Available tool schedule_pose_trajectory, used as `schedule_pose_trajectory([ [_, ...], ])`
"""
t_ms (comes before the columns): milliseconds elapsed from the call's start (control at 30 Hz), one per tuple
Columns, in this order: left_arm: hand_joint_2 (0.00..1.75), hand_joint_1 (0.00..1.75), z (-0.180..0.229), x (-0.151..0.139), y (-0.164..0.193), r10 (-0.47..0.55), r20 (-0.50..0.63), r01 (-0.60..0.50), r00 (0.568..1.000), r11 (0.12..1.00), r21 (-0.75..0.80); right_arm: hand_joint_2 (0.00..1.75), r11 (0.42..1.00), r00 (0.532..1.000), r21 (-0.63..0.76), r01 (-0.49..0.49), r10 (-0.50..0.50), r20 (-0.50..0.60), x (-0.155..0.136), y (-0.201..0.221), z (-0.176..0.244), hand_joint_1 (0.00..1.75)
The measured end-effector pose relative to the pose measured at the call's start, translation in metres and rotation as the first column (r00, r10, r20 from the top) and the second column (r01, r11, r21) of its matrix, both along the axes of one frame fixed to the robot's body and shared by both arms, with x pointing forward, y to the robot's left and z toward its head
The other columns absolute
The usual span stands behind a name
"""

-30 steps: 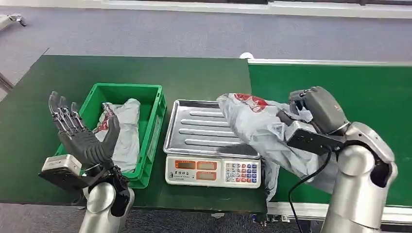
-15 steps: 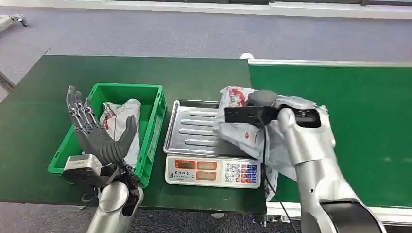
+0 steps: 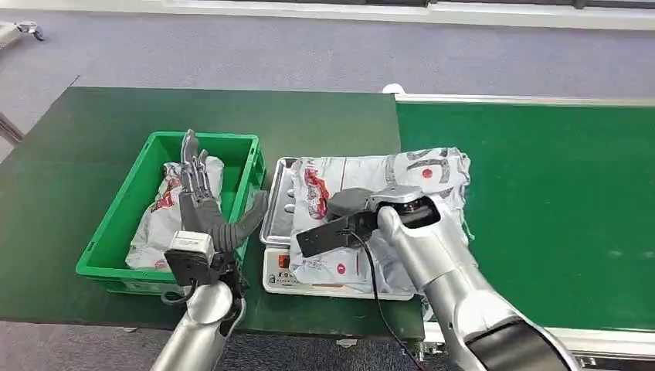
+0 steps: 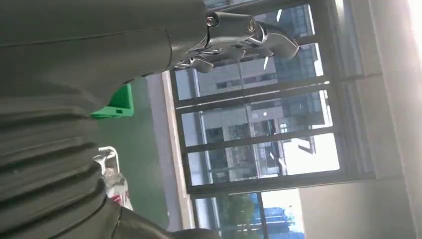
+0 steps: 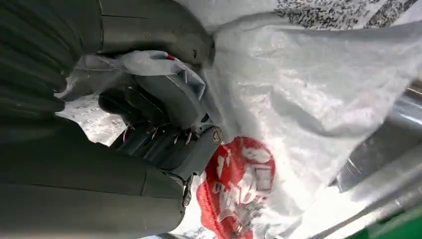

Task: Moved the parcel from conveyor to table for the left to box.

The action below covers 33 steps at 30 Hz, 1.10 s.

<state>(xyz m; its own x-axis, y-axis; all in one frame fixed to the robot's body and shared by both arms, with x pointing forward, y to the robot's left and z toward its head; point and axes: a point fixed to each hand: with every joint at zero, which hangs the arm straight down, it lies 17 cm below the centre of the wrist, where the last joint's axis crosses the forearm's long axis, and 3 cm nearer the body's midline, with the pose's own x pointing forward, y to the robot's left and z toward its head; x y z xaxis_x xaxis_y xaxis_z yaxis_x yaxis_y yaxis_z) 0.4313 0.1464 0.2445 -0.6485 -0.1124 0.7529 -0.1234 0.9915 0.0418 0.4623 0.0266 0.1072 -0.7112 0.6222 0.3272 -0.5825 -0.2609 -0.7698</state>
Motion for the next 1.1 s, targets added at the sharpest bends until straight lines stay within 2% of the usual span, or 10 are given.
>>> schedule_pose_trajectory([
  [67,1.75,0.0,-0.003,0.001,-0.001,-0.001,-0.007,0.001,1.0,1.0,0.003,1.75,1.0,1.0,-0.01,0.009,-0.009,0.028,0.002,0.001,0.004,1.75],
  [100,1.75,0.0,-0.004,0.001,-0.001,-0.002,-0.01,0.002,1.0,1.0,0.004,1.75,1.0,0.999,-0.013,0.017,-0.016,0.048,0.005,0.001,0.009,0.07],
  [133,1.75,0.0,-0.005,0.001,-0.002,-0.002,-0.012,0.002,1.0,1.0,0.005,1.75,0.999,0.997,-0.021,0.027,-0.025,0.067,0.009,0.0,0.012,0.0],
  [333,1.75,0.0,-0.01,0.003,-0.002,0.001,-0.026,-0.001,1.0,1.0,0.01,1.75,0.996,0.983,-0.037,0.085,-0.078,0.165,0.023,-0.005,0.032,0.0],
  [467,1.75,0.0,-0.013,0.003,-0.003,0.0,-0.032,0.0,0.999,1.0,0.012,1.75,0.997,0.977,0.039,0.061,-0.068,0.2,0.02,0.001,0.056,0.0],
  [533,1.75,0.0,-0.014,0.003,-0.004,-0.004,-0.034,0.004,0.999,1.0,0.012,1.75,0.994,0.983,0.11,0.005,-0.025,0.182,0.009,0.01,0.065,0.0],
  [600,1.75,0.0,-0.015,0.004,-0.006,-0.008,-0.039,0.009,0.999,1.0,0.012,1.75,0.933,0.985,0.336,-0.132,0.084,0.153,-0.018,0.03,0.103,0.0],
  [667,1.75,0.0,-0.016,0.005,-0.007,-0.011,-0.043,0.011,0.999,1.0,0.011,1.75,0.873,0.983,0.46,-0.162,0.099,0.158,-0.024,0.03,0.131,0.0],
  [900,1.75,0.0,-0.017,0.005,-0.008,-0.014,-0.047,0.014,0.999,1.0,0.011,1.75,0.832,0.985,0.539,-0.129,0.044,0.169,-0.02,0.014,0.149,0.0],
  [1100,1.75,0.0,-0.017,0.005,-0.009,-0.015,-0.048,0.015,0.999,1.0,0.01,1.75,0.716,0.981,0.676,-0.173,0.066,0.182,-0.037,0.016,0.187,0.0],
])
